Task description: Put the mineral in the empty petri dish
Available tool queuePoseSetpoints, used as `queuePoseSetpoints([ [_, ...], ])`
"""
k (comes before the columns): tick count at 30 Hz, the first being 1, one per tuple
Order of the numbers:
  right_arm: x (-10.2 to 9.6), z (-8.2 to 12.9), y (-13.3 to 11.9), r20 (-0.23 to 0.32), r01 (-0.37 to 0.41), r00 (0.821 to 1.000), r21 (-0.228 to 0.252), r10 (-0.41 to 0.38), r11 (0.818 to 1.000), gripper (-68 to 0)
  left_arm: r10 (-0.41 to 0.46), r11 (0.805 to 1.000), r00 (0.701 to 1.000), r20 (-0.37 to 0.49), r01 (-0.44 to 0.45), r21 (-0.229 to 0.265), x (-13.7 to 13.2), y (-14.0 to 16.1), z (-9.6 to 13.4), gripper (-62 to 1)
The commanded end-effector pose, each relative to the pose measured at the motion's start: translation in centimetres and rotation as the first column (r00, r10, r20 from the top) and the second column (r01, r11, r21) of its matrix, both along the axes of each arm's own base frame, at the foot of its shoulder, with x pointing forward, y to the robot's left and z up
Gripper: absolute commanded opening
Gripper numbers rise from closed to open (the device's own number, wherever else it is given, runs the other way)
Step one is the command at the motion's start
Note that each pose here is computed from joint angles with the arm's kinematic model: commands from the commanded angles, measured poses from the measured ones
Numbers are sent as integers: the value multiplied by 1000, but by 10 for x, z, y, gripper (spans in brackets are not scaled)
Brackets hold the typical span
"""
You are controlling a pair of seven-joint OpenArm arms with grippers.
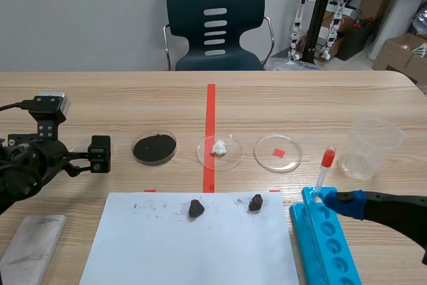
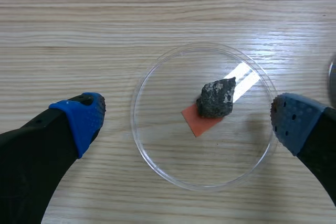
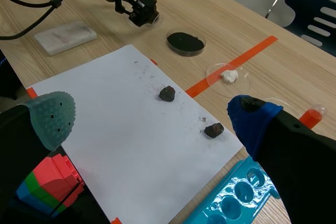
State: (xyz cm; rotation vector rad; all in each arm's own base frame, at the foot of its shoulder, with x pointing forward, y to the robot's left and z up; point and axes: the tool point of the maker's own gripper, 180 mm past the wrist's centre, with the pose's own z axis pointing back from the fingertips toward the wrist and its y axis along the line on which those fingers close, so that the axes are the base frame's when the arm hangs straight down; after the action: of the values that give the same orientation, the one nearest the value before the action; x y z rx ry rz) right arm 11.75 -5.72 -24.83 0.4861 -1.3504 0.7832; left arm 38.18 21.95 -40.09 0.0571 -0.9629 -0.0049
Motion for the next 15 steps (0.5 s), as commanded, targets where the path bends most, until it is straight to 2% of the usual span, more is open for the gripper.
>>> queuePoseSetpoints([
  [1,5,12,1,35,7,999,27,-8,1000,-69,-15,1000,997,74,15,4,11,-2,24,14],
  [7,5,12,1,35,7,999,27,-8,1000,-69,-45,999,991,127,43,14,11,-10,41,14],
  [15,5,12,1,35,7,999,27,-8,1000,-69,-45,999,989,143,44,13,13,-11,44,14],
])
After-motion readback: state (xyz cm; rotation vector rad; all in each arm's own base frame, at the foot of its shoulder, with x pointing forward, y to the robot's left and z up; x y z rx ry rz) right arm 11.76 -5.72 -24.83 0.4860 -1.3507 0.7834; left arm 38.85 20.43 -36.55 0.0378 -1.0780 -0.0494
